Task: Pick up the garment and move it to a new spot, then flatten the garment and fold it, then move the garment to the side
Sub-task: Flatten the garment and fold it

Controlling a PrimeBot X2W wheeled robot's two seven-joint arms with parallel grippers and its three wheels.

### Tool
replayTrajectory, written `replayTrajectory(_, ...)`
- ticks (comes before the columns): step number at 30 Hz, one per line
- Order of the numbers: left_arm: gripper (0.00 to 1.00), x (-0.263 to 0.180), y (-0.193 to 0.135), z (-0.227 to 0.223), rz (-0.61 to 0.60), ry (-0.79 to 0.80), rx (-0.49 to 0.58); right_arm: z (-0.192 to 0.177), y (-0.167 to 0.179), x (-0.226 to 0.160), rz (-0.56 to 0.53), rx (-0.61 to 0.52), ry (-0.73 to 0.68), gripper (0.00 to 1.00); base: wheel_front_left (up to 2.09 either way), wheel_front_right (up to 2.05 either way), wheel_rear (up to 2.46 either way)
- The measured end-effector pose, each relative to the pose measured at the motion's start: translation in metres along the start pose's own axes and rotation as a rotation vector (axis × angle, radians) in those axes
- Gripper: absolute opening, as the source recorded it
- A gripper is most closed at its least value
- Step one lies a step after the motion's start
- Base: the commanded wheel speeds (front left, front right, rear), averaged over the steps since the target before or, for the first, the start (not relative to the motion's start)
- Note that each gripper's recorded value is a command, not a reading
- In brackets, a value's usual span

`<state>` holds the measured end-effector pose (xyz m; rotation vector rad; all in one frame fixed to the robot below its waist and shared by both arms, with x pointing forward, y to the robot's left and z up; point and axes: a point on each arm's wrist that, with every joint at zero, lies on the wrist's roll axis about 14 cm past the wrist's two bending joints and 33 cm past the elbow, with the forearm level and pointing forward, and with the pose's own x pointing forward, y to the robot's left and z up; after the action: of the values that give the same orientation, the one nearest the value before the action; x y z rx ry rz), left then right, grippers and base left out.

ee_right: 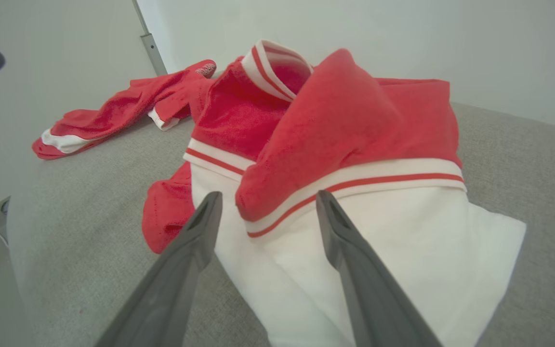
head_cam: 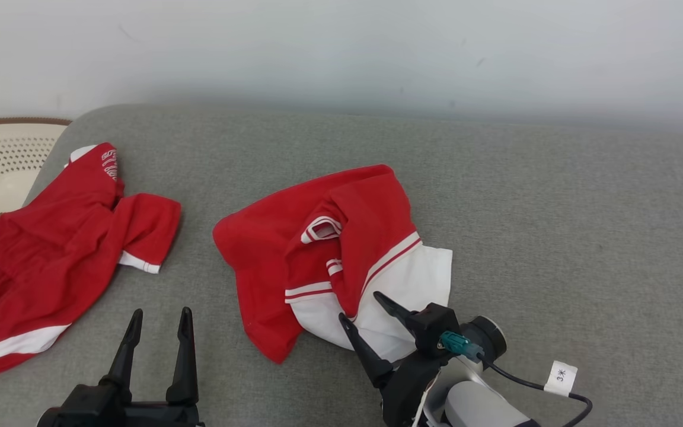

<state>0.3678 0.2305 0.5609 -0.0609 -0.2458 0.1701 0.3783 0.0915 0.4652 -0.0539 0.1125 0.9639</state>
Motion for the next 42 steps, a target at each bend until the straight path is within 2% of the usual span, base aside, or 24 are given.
replayTrajectory(5, 1.0, -0.002, 0.005, -0.001, 0.011, 0.006, 0.008, -0.009, -0.006, 0.006, 0.001, -0.021, 0.037, 1.0, 0.0, 0.0, 0.0)
replayTrajectory(6, 1.0, -0.002, 0.006, -0.001, 0.015, 0.007, 0.009, -0.007, -0.006, 0.008, 0.0, -0.017, 0.03, 0.31, 0.0, 0.0, 0.0)
replayTrajectory(7, 1.0, -0.002, 0.007, -0.001, 0.017, 0.007, 0.01, -0.005, -0.007, 0.009, -0.001, -0.014, 0.022, 0.0, 0.0, 0.0, 0.0)
replayTrajectory(14, 1.0, -0.001, 0.006, -0.004, 0.018, 0.012, 0.008, 0.011, -0.027, 0.007, -0.063, -0.026, -0.024, 0.0, 0.0, 0.0, 0.0)
replayTrajectory(22, 1.0, 0.005, -0.01, -0.007, -0.015, 0.016, -0.026, 0.035, -0.097, -0.023, -0.232, -0.145, -0.071, 0.0, 0.0, 0.0, 0.0)
replayTrajectory(28, 1.0, 0.004, -0.016, -0.008, -0.03, 0.021, -0.04, 0.051, -0.136, -0.046, -0.303, -0.251, -0.065, 0.0, 0.0, 0.0, 0.0)
replayTrajectory(35, 1.0, 0.0, -0.015, -0.008, -0.027, 0.024, -0.044, 0.076, -0.166, -0.053, -0.323, -0.352, -0.061, 0.0, 0.0, 0.0, 0.0)
replayTrajectory(42, 1.0, -0.006, -0.007, -0.009, -0.005, 0.03, -0.036, 0.085, -0.202, -0.06, -0.343, -0.446, 0.006, 0.0, 0.0, 0.0, 0.0)
